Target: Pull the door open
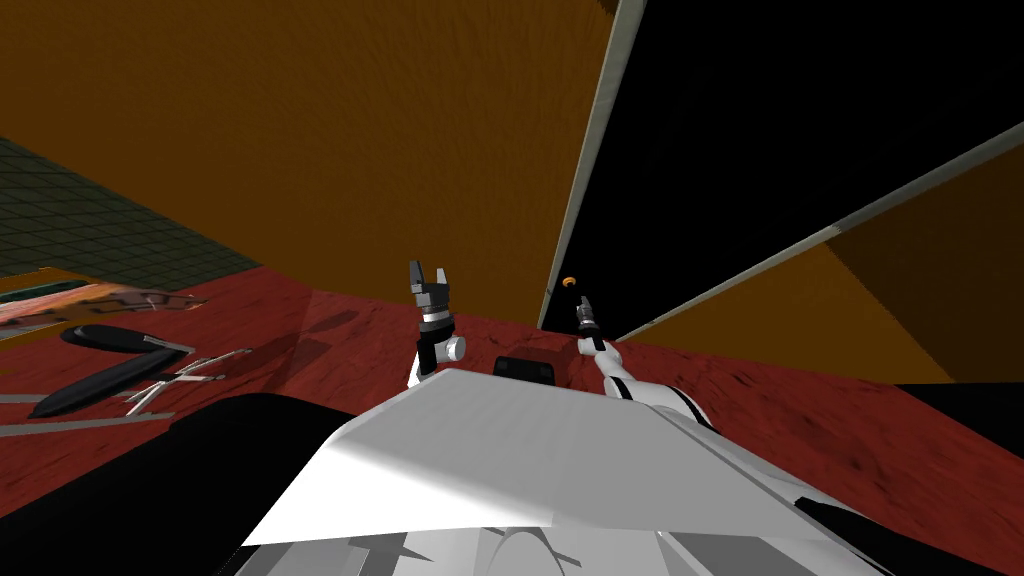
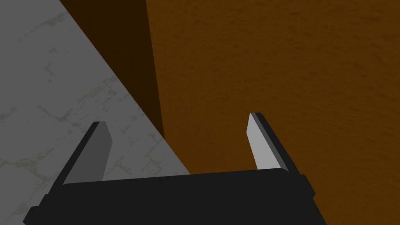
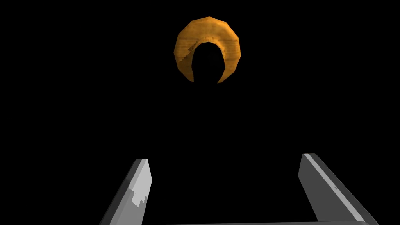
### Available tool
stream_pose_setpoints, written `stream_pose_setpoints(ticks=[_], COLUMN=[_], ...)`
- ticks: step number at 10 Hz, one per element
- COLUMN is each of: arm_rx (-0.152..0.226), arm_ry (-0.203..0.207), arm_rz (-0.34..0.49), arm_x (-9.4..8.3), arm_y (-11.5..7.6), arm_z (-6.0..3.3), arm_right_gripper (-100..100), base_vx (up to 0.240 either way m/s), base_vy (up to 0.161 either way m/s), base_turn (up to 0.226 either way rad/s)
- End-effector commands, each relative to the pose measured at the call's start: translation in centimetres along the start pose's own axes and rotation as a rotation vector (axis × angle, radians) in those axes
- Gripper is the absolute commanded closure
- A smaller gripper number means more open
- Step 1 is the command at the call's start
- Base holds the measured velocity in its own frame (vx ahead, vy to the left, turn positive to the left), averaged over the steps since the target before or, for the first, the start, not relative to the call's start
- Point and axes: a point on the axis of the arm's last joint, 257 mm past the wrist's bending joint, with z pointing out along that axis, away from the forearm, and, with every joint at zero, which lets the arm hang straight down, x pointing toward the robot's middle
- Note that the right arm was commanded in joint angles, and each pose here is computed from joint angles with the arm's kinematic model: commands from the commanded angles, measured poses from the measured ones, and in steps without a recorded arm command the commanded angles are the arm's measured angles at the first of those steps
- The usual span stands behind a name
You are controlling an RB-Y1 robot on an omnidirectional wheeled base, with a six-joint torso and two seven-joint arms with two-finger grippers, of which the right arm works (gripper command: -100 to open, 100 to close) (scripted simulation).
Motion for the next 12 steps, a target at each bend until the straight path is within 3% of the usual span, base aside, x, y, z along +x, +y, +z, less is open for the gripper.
stream_pose_setpoints(ticks=[1,2,3,4,6,7,8,9,10,11,12], arm_rx=[0.009,0.006,0.011,-0.032,0.011,0.015,-0.024,-0.017,0.015,0.018,0.018], arm_ry=[-0.002,-0.001,-0.028,-0.023,-0.028,-0.053,-0.047,-0.048,-0.053,-0.080,-0.080], arm_rz=[0.001,0.000,0.002,0.003,0.002,0.003,0.004,0.004,0.003,0.004,0.004], arm_x=[-0.1,-0.1,-2.7,-2.4,-2.7,-5.1,-4.9,-4.9,-5.1,-7.8,-7.8], arm_y=[-0.3,-0.2,-0.7,1.2,-0.7,-1.0,0.6,0.3,-1.0,-1.3,-1.3], arm_z=[0.08,0.05,-0.72,0.14,-0.72,-1.52,-0.73,-0.86,-1.52,-2.45,-2.45], arm_right_gripper=[-100,-100,-100,-100,-100,-100,-100,-100,-100,-100,-100], base_vx=[0.012,0.004,0.097,0.142,0.066,0.110,0.128,0.053,0.000,0.083,0.105], base_vy=[-0.049,-0.021,0.023,0.036,0.023,0.039,0.022,0.007,0.007,0.023,0.024], base_turn=[0.060,0.010,0.191,0.084,-0.006,0.178,0.086,-0.004,-0.008,0.163,0.117])
